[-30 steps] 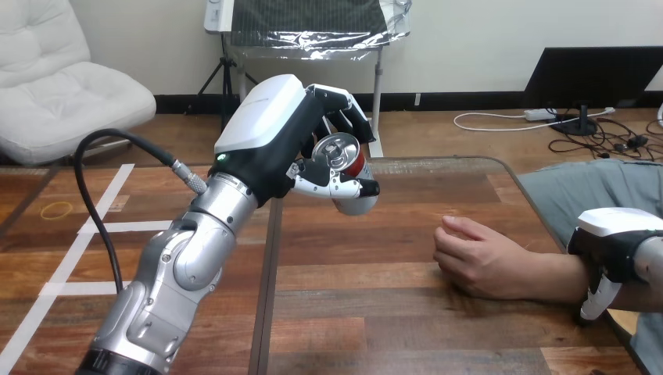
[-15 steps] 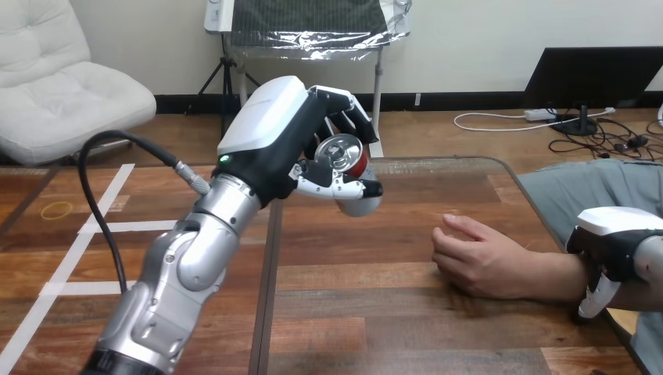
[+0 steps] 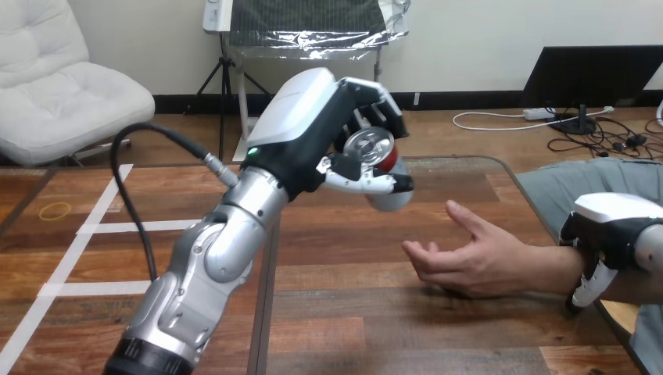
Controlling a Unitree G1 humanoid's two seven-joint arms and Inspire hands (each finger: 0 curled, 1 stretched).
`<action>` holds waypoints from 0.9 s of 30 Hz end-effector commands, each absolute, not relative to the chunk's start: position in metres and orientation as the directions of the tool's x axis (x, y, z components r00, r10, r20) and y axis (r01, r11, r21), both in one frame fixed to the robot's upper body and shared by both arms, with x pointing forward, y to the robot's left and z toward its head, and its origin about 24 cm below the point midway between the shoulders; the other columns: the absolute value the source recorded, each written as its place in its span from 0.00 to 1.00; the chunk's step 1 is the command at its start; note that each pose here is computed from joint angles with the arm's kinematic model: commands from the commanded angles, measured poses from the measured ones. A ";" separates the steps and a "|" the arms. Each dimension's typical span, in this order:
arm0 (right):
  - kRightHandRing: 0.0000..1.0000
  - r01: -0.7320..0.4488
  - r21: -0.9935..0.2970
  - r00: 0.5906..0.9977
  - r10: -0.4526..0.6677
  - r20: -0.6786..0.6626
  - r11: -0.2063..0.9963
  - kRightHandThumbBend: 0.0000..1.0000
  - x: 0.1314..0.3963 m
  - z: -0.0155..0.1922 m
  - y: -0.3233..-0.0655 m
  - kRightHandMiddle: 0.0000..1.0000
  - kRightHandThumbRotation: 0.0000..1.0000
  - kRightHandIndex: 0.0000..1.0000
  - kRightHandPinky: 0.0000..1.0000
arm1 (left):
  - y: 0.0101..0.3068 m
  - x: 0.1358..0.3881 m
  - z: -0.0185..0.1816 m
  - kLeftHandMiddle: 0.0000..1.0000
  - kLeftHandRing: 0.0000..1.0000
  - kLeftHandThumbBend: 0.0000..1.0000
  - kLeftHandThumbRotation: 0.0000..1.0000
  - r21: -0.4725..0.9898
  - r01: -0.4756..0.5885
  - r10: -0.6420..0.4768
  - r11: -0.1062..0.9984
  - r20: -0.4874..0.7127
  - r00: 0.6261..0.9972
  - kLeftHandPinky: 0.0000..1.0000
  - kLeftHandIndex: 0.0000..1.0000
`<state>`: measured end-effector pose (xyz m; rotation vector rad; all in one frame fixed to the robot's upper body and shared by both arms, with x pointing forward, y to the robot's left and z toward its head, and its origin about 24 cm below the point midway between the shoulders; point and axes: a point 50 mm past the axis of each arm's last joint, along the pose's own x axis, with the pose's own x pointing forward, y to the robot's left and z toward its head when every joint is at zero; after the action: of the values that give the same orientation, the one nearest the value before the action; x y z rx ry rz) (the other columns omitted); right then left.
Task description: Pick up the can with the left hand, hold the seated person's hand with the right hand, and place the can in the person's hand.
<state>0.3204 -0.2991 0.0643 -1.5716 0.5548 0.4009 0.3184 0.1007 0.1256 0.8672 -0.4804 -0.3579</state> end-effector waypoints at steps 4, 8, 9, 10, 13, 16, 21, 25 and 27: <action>0.45 -0.434 -0.900 0.901 -0.039 -0.433 -0.033 0.68 0.331 0.106 -0.295 0.52 0.00 0.52 0.36 | 0.075 0.325 0.164 0.45 0.38 0.58 0.00 0.781 0.046 -0.534 0.623 0.382 0.754 0.33 0.49; 0.43 -0.389 -0.920 0.921 -0.002 -0.389 -0.041 0.69 0.333 0.121 -0.290 0.50 0.00 0.51 0.34 | 0.065 0.324 0.167 0.44 0.38 0.58 0.00 0.776 0.068 -0.552 0.628 0.381 0.742 0.32 0.49; 0.42 -0.387 -0.921 0.922 0.001 -0.387 -0.041 0.70 0.333 0.122 -0.290 0.50 0.00 0.51 0.33 | 0.065 0.324 0.167 0.44 0.37 0.58 0.00 0.776 0.069 -0.553 0.627 0.381 0.741 0.32 0.49; 0.42 -0.384 -0.922 0.923 0.002 -0.385 -0.046 0.70 0.334 0.124 -0.288 0.49 0.00 0.51 0.33 | 0.063 0.323 0.168 0.44 0.37 0.58 0.00 0.777 0.070 -0.555 0.626 0.381 0.739 0.32 0.49; 0.40 -0.375 -0.925 0.926 0.008 -0.376 -0.055 0.70 0.335 0.129 -0.286 0.48 0.00 0.51 0.32 | 0.061 0.323 0.168 0.44 0.37 0.58 0.00 0.778 0.072 -0.559 0.624 0.380 0.737 0.32 0.49; 0.40 -0.358 -0.932 0.933 0.023 -0.360 -0.061 0.70 0.335 0.133 -0.284 0.49 0.00 0.51 0.32 | 0.058 0.323 0.168 0.44 0.37 0.59 0.00 0.777 0.078 -0.563 0.624 0.378 0.735 0.32 0.49; 0.41 -0.333 -0.939 0.940 0.046 -0.337 -0.089 0.72 0.336 0.140 -0.279 0.49 0.00 0.51 0.32 | 0.055 0.322 0.167 0.43 0.36 0.59 0.00 0.776 0.085 -0.571 0.625 0.380 0.727 0.32 0.49; 0.42 -0.314 -0.944 0.944 0.067 -0.322 -0.105 0.73 0.336 0.147 -0.274 0.50 0.00 0.50 0.33 | 0.054 0.321 0.166 0.43 0.36 0.59 0.00 0.778 0.092 -0.578 0.621 0.376 0.724 0.31 0.49; 0.42 -0.309 -0.944 0.945 0.072 -0.318 -0.111 0.73 0.337 0.149 -0.273 0.50 0.00 0.50 0.33 | 0.053 0.321 0.166 0.43 0.36 0.59 0.00 0.779 0.093 -0.580 0.620 0.375 0.723 0.31 0.49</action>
<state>0.3224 -0.2849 0.0981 -1.6229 0.3679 0.4236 0.3160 0.0609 0.1368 0.8077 -0.5553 -0.4381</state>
